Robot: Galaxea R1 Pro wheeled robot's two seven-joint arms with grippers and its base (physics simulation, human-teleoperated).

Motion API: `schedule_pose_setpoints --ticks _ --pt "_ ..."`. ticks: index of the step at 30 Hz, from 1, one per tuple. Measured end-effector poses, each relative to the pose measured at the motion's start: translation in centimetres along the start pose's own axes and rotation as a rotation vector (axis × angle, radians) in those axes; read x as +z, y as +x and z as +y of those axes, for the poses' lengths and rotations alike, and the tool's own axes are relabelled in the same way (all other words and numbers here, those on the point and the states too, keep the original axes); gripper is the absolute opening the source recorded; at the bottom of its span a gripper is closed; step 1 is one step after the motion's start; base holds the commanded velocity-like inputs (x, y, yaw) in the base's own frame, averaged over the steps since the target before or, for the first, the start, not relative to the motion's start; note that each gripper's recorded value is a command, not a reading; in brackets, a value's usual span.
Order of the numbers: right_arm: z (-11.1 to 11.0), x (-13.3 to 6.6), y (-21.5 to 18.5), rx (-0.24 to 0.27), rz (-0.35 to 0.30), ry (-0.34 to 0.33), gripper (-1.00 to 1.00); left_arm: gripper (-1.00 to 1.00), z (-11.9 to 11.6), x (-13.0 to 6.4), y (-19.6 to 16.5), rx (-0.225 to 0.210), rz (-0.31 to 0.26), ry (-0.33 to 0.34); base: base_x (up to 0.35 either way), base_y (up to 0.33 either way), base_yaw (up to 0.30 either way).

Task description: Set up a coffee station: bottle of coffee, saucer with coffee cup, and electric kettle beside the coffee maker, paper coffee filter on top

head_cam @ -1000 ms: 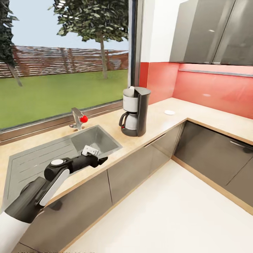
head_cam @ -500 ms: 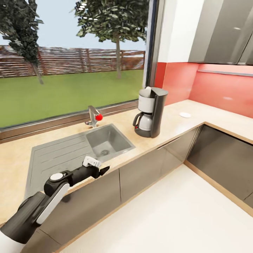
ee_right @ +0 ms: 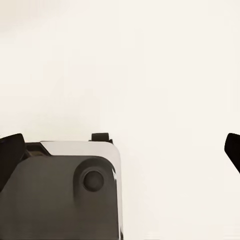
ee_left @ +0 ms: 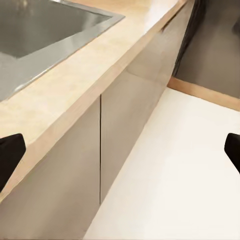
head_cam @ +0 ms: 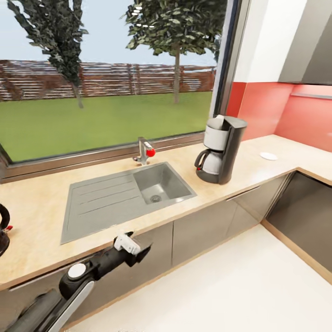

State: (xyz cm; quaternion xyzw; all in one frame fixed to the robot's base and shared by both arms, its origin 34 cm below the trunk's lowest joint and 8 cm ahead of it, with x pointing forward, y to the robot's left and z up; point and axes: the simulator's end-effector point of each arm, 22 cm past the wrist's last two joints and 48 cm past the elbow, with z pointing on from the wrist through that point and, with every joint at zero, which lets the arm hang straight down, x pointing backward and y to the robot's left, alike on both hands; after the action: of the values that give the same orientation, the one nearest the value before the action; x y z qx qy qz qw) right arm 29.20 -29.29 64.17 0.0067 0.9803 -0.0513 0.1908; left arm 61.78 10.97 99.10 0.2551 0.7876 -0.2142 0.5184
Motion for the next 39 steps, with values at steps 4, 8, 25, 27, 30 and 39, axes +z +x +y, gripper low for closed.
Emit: schedule_pose_setpoints --ticks 4,8,25,27,30,39 --pt "0.0 0.0 0.0 0.0 0.0 0.0 1.0 1.0 -3.0 -1.5 3.4 -0.008 -0.02 0.023 0.0 0.0 0.278" --pt "0.0 0.0 0.0 -0.001 0.001 0.0 1.0 1.0 -7.4 -4.9 9.5 -0.062 -0.003 0.044 0.0 0.0 0.278" --pt "0.3 0.0 0.0 0.006 0.002 -0.007 1.0 1.0 -3.0 -24.8 45.2 -0.494 0.753 -0.442 0.0 0.0 0.278" --pt "0.3 0.0 0.0 0.006 0.003 -0.008 1.0 1.0 -2.2 -27.5 47.1 -0.523 0.807 -0.517 0.0 0.0 0.278" --pt "0.3 0.0 0.1 0.007 0.005 -0.009 1.0 1.0 -0.7 -31.9 49.6 -0.511 0.904 -0.648 0.0 0.0 0.278" --pt "0.5 0.0 0.3 0.007 0.009 -0.009 1.0 1.0 -1.3 -34.5 50.9 -0.478 1.001 -0.842 0.0 0.0 0.278"
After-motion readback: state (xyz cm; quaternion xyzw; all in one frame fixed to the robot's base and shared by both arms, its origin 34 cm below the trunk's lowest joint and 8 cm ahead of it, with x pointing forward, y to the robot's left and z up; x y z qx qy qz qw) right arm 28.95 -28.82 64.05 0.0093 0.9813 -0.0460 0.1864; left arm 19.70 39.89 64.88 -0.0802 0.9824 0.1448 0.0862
